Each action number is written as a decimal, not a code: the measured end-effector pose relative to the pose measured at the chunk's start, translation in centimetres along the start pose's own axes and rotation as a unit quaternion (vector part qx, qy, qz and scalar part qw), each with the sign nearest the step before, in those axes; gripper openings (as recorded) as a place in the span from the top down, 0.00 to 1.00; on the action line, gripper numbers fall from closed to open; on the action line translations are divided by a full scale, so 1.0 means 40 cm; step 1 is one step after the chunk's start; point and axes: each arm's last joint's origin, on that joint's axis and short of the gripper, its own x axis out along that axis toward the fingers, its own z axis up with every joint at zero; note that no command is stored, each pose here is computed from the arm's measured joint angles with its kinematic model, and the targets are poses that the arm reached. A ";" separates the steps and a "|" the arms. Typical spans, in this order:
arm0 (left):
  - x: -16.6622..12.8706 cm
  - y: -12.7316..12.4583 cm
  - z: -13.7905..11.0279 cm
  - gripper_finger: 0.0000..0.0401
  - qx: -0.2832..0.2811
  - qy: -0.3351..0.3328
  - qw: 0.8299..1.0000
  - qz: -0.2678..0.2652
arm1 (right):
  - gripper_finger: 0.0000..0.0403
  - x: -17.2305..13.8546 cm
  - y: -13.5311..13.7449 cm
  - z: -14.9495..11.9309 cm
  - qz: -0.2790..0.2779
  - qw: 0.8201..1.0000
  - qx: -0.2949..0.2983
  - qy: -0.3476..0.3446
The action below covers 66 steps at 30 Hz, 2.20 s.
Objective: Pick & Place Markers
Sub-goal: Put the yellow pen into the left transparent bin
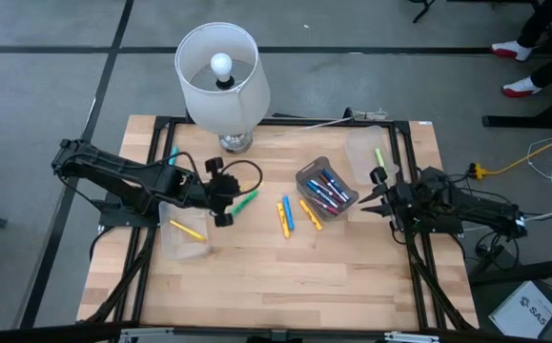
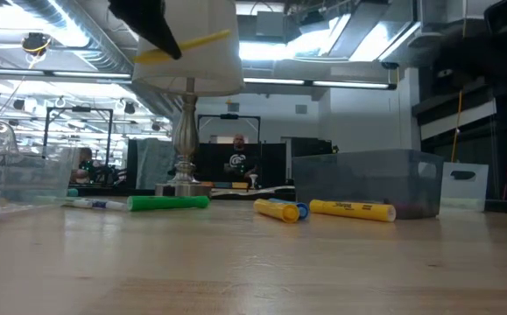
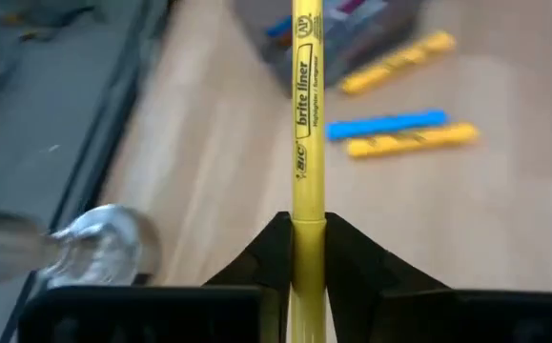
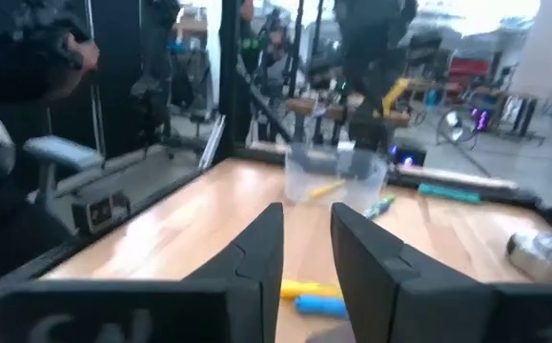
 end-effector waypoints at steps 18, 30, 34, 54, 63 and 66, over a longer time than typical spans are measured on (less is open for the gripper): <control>-0.017 -0.029 -0.047 0.89 0.040 0.107 0.981 -0.154 | 0.78 -0.001 0.001 -0.017 0.000 0.999 0.003 0.036; -0.033 -0.023 -0.094 0.89 -0.003 0.234 0.952 -0.198 | 0.78 -0.001 0.002 -0.021 0.000 0.999 0.012 0.043; -0.039 -0.015 -0.111 0.91 -0.015 0.272 0.946 -0.174 | 0.78 -0.002 -0.009 -0.024 -0.079 0.994 0.051 0.051; -0.042 -0.014 -0.116 0.91 -0.031 0.293 0.939 -0.177 | 0.78 0.004 -0.025 -0.046 -0.218 0.974 0.053 0.032; -0.059 -0.006 -0.141 0.90 -0.050 0.370 0.909 -0.187 | 0.78 0.005 -0.025 -0.049 -0.218 0.974 0.053 0.038; -0.065 0.000 -0.151 0.91 -0.055 0.395 0.901 -0.172 | 0.78 0.005 -0.025 -0.049 -0.218 0.974 0.053 0.038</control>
